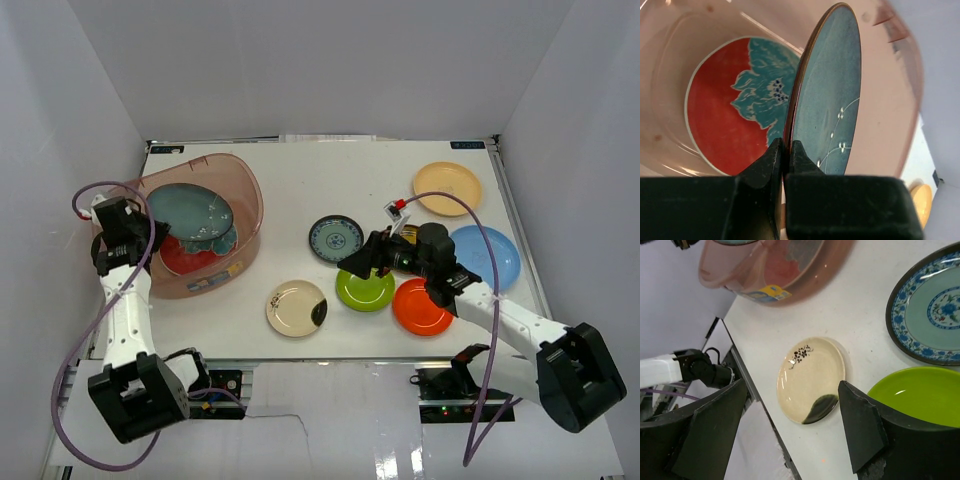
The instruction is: Place the plates into the plastic bin on the countertop
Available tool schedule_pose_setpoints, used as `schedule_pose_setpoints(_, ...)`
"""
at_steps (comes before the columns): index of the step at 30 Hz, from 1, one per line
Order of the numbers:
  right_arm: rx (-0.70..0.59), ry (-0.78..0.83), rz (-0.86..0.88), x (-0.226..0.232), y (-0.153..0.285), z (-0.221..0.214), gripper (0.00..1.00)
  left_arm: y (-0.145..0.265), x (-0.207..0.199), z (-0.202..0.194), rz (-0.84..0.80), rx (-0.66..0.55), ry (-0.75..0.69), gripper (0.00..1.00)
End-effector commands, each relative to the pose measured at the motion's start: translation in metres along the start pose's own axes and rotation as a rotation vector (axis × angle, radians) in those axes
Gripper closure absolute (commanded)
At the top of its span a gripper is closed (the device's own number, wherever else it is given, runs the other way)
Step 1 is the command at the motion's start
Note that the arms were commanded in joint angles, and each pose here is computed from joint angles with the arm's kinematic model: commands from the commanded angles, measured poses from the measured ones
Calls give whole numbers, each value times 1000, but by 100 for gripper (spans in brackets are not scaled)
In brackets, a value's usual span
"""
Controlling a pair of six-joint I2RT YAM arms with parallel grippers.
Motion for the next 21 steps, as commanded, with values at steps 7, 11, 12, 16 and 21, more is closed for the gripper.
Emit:
schedule_pose_setpoints(7,159,116,-112,-10,-30,-43,20,-34,-10,18,-82,-58,-80,100)
schedule_pose_setpoints(11,217,132,-151,-15,-44,-56,24,-45,6,4,-52,-22,-93,100)
schedule_pose_setpoints(12,243,144,-170,-17,-48,-60,26,-47,9,2,-43,-16,-107,98)
schedule_pose_setpoints(16,271,165,-206,-20,-55,-66,30,-50,20,-7,-10,4,-121,83)
schedule_pose_setpoints(21,231,218,-272,-23,-57,-53,31,-51,31,-15,30,24,-126,56)
Point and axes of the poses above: each gripper's point midway between its finger pads, its own y axis back along the fingers, its own x axis along the line the jaws close on, z = x × y, the point moved 7 cm from there along y, back along the fingers, and after that the axes turned 2 degrees about y, right-handed, at the moved point
